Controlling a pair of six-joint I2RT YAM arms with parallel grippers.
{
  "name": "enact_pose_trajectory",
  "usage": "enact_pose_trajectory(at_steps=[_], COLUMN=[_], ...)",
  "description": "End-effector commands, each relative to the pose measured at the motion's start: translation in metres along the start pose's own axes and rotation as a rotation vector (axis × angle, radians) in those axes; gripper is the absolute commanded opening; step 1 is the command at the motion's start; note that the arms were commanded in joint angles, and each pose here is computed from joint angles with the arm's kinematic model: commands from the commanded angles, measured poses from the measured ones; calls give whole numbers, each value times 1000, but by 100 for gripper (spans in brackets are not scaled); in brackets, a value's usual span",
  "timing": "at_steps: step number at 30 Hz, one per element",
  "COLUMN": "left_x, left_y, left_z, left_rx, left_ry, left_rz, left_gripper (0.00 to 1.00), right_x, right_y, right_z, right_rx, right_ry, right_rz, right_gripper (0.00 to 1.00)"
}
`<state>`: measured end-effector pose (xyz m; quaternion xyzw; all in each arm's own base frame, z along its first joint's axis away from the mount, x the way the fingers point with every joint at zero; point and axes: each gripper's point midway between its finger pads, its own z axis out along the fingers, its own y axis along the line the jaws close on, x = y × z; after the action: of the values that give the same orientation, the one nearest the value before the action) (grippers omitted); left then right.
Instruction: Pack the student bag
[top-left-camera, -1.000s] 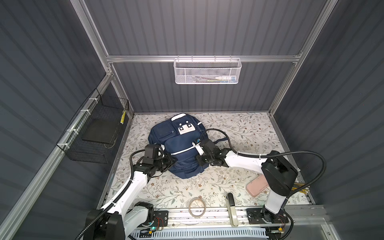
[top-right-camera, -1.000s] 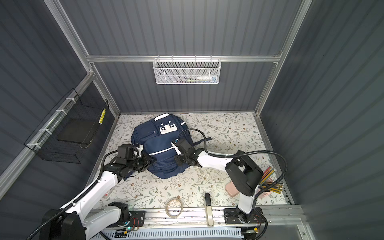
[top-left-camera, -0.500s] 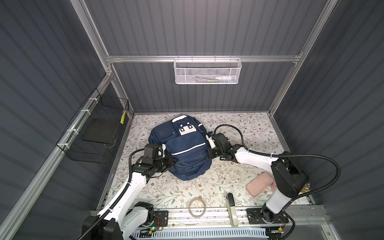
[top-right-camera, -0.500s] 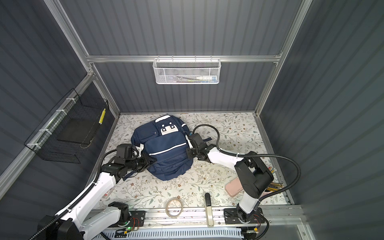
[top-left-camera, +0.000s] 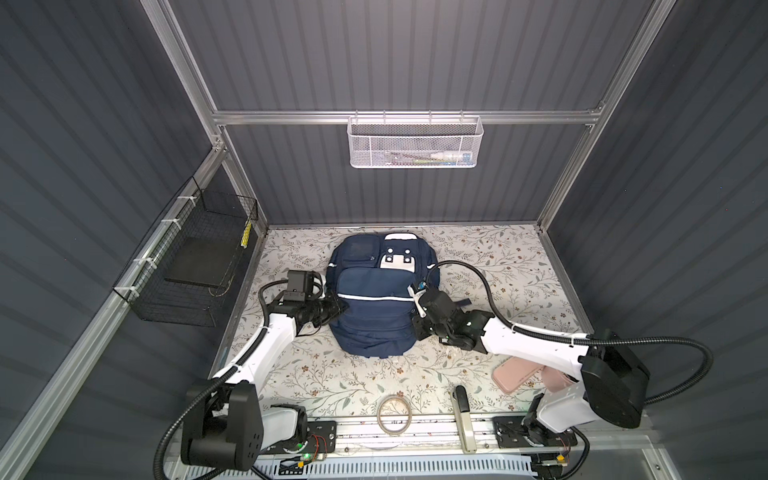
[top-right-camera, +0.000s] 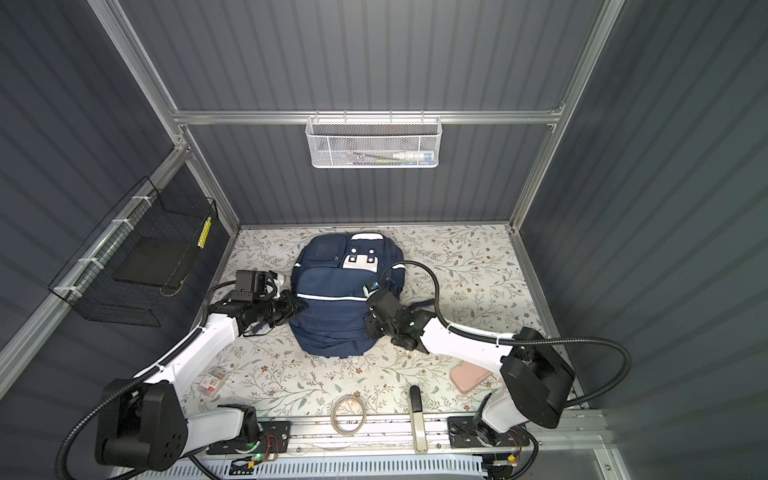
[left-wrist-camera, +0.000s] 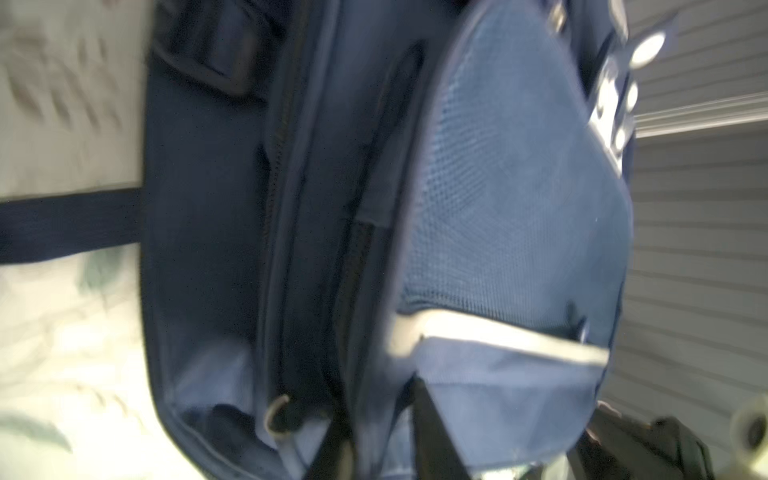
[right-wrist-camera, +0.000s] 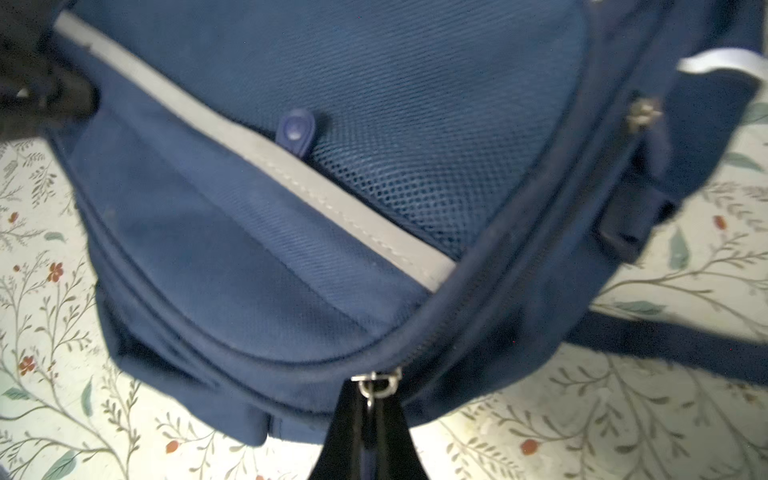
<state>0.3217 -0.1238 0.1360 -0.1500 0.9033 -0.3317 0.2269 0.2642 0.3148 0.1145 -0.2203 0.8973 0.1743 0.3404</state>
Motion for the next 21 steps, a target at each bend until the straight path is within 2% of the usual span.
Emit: enact_pose_trajectory(at_steps=[1, 2, 3, 7, 10, 12, 18, 19, 21], left_x=[-18, -13, -9, 22, 46, 57, 60, 59, 53], left_y=[-26, -22, -19, -26, -47, -58, -57, -57, -62], left_z=[-14, -20, -26, -34, -15, -1, 31, 34, 34], left_rx=[100, 83, 72, 169, 282, 286, 268, 270, 294], left_ry=[-91, -105, -117, -84, -21, -11, -4, -10, -35], left_rz=[21, 13, 5, -74, -145, -133, -150, -149, -130], left_gripper=[76, 94, 100, 100, 90, 83, 78, 72, 44], right_x=[-3, -6, -8, -11, -8, -8, -1, -1, 1], right_y=[14, 21, 28, 53, 62, 66, 73, 76, 73], right_z=[10, 13, 15, 26, 30, 29, 27, 26, 28], right_rx=[-4, -26, -42, -72, -96, -119, -131, -140, -123], right_ry=[7, 9, 5, 10, 9, -1, 6, 5, 18], right_rz=[38, 37, 29, -20, -25, -21, -44, -53, -35], right_gripper=[0, 0, 0, 0, 0, 0, 0, 0, 0])
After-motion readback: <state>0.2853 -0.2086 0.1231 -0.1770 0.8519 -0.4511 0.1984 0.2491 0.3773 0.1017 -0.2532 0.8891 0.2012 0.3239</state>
